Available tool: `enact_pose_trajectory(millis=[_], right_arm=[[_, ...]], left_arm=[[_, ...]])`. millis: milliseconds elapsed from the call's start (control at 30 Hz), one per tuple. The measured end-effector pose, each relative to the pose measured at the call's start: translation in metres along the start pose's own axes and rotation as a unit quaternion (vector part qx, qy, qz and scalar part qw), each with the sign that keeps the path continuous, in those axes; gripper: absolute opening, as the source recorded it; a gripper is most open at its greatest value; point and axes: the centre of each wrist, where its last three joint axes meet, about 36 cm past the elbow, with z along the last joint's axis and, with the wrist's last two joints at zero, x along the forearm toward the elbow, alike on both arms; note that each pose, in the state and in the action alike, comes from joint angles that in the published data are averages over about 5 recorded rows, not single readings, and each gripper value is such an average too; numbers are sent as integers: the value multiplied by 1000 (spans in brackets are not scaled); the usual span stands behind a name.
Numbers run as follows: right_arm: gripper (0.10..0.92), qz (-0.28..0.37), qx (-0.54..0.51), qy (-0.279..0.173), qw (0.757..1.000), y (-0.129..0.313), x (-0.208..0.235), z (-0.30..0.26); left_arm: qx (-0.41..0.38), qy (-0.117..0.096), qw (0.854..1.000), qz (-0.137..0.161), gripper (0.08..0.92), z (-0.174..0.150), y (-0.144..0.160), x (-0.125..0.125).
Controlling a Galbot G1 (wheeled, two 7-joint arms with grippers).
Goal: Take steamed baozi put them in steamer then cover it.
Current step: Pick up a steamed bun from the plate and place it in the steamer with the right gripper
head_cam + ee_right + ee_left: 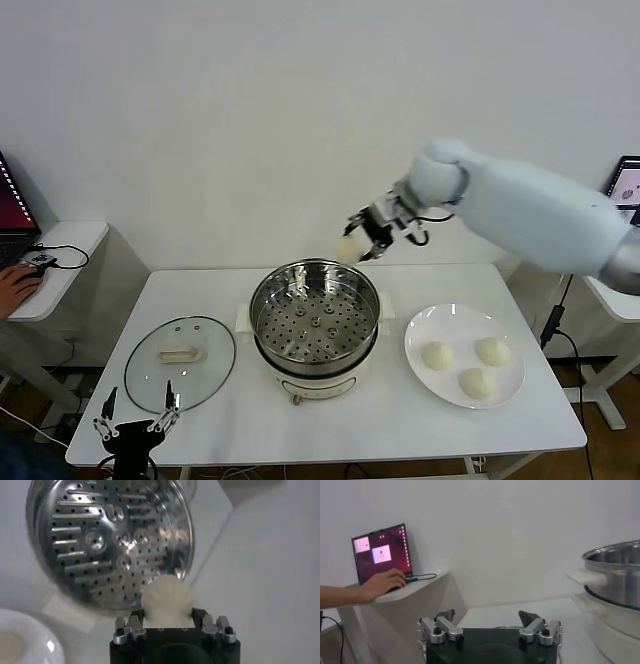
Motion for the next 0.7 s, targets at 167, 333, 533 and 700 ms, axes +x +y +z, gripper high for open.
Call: enact_pose_trajectory(millis=[167,333,533,700], right_arm=[[602,-16,64,2,998,-7,-29,-17],[602,-25,119,6,993,-9,-52,-26],[602,-32,164,11,986,-8,-75,-29],[602,-38,192,14,981,-6,-91,-30]], left_arm=[[2,2,1000,-4,823,1,1,0],[4,4,1000,-8,823,2,1,0],[4,6,1000,-10,823,5,2,-1],[4,7,1000,-11,823,6,3,-2]])
